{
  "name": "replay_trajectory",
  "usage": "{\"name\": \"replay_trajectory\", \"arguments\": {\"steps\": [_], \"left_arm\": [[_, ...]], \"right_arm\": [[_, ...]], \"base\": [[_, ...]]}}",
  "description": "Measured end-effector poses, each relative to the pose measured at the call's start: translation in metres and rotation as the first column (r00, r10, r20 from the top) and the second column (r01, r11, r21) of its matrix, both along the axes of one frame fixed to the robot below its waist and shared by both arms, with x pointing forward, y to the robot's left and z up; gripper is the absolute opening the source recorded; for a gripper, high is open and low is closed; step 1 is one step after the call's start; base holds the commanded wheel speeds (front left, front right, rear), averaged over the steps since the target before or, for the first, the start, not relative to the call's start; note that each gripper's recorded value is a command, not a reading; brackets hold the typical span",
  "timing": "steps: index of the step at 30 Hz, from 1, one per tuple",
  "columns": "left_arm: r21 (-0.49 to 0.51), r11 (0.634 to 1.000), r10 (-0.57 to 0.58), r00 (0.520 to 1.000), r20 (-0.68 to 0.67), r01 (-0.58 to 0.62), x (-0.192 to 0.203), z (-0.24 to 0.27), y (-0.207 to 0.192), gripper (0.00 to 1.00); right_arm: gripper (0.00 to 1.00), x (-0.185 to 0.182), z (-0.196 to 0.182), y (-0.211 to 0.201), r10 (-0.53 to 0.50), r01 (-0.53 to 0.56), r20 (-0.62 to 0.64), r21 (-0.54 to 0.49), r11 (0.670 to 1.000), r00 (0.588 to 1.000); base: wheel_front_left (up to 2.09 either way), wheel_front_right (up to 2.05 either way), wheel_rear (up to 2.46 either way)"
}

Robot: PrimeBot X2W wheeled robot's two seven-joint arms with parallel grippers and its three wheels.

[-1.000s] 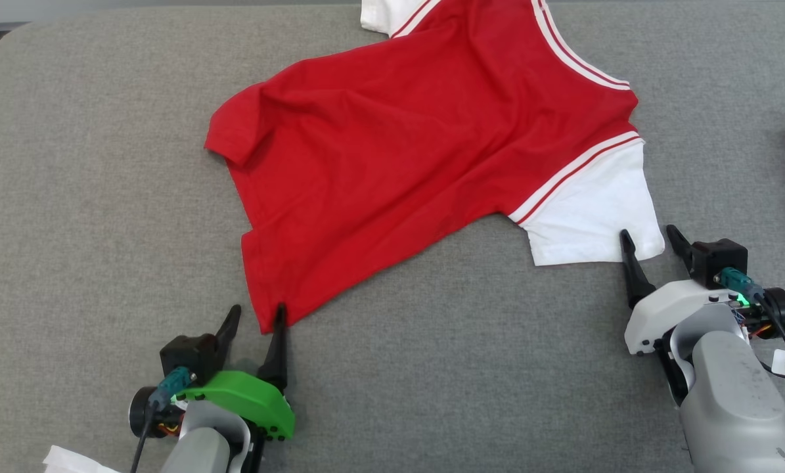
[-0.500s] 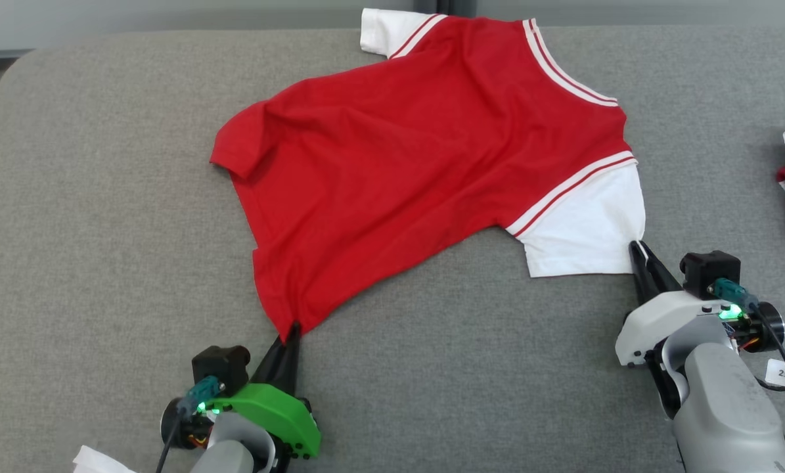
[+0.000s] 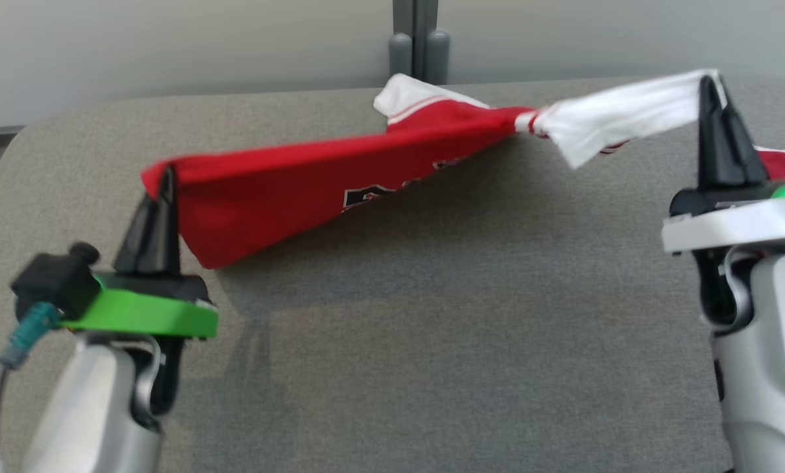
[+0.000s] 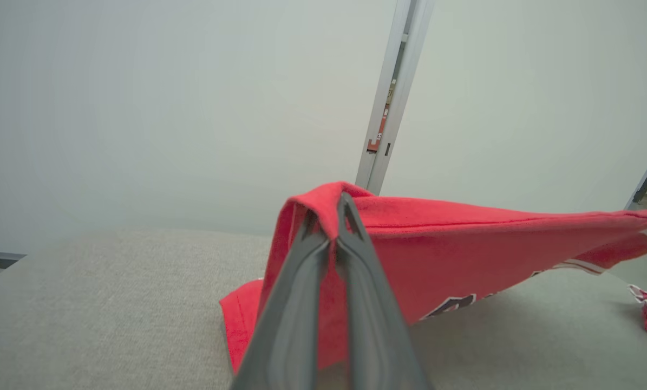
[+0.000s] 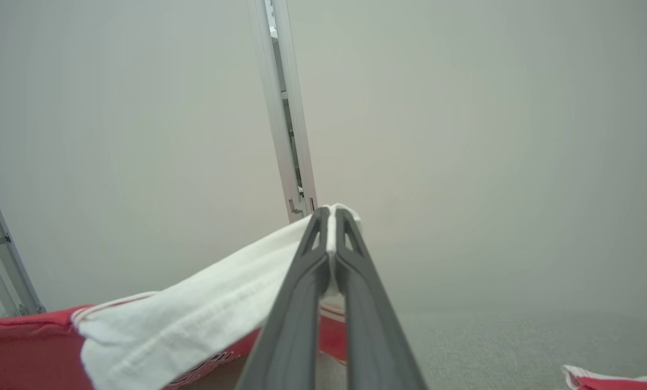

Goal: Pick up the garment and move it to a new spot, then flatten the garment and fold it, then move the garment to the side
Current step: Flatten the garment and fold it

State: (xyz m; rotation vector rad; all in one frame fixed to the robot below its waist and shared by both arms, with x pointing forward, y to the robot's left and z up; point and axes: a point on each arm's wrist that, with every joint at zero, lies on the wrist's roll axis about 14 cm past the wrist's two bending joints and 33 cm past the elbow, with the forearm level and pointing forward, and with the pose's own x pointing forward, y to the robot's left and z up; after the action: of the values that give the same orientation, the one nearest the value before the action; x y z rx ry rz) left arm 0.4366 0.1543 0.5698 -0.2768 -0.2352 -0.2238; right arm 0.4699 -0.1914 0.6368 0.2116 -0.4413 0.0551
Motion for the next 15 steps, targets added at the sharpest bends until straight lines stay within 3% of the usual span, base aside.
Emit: {"name": "replay_trajectory", "arguments": {"steps": [6,11,15], "left_arm": [[0.119,0.992,-0.087,0.950,0.299,0.053,0.017,0.124,0.000,0.00],[0.193,0.978,-0.140,0.937,0.319,0.080,0.032,0.165,-0.005,0.00],[0.213,0.971,-0.155,0.959,0.235,0.105,0.057,0.155,-0.009,0.00]], "right_arm": [[0.00,-0.023,0.120,-0.019,-0.002,0.031,0.309,-0.088,0.996,0.951],[0.00,-0.025,0.177,-0.021,0.008,0.066,0.384,-0.180,0.982,0.923],[0.00,0.000,0.183,-0.018,0.011,0.080,0.341,-0.250,0.965,0.940]], "base": [[0.00,0.00,0.00],[0.00,0.00,0.00],[0.00,0.00,0.00]]}}
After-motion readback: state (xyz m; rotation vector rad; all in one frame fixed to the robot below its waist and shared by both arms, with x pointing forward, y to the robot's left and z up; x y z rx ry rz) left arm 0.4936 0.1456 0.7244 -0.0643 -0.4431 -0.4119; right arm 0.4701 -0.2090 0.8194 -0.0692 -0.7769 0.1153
